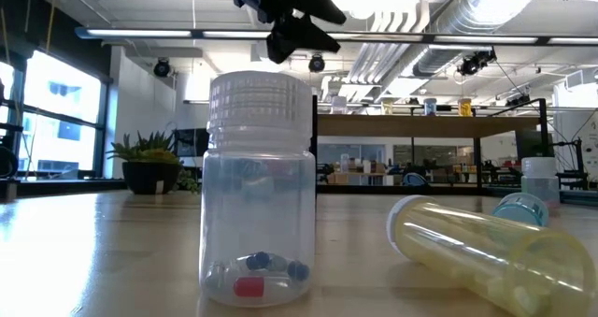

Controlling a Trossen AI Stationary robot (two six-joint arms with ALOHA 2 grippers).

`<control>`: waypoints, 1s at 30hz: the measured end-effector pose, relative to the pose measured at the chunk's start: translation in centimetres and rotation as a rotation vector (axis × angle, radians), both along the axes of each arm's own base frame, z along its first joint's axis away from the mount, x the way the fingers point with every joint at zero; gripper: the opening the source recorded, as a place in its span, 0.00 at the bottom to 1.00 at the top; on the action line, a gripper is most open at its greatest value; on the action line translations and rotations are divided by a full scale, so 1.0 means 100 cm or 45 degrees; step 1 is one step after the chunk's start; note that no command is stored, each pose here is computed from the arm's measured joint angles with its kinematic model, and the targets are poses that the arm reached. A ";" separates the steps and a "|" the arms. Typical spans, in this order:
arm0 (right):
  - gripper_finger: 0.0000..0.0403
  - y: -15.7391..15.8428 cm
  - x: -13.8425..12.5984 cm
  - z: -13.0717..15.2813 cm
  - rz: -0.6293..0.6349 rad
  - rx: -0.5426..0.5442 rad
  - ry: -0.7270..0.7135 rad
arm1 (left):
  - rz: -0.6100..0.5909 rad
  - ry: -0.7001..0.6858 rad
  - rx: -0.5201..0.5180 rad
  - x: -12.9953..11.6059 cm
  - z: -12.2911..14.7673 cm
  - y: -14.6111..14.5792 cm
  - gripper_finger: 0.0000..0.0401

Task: Pick and place medicine bottles onto shelf by color
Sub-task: Put the bottom orange pill bottle aligned with the other orange pill bottle on the shelf

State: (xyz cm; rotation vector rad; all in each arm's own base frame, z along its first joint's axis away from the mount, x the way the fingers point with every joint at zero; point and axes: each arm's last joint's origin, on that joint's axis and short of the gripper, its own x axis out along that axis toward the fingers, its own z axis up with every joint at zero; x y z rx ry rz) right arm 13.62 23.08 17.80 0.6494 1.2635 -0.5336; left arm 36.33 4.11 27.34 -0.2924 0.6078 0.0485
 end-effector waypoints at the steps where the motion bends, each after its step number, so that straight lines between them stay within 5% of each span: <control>1: 0.26 0.001 0.000 0.001 0.000 0.003 -0.002 | -0.004 -0.011 0.011 -0.001 0.003 0.000 0.50; 12: 0.26 0.006 0.006 0.014 -0.013 -0.014 -0.111 | -0.005 0.001 0.166 -0.015 0.015 -0.003 0.50; 30: 0.26 -0.033 0.026 0.049 -0.045 -0.229 -0.310 | 0.011 0.034 0.161 -0.028 -0.042 -0.008 0.50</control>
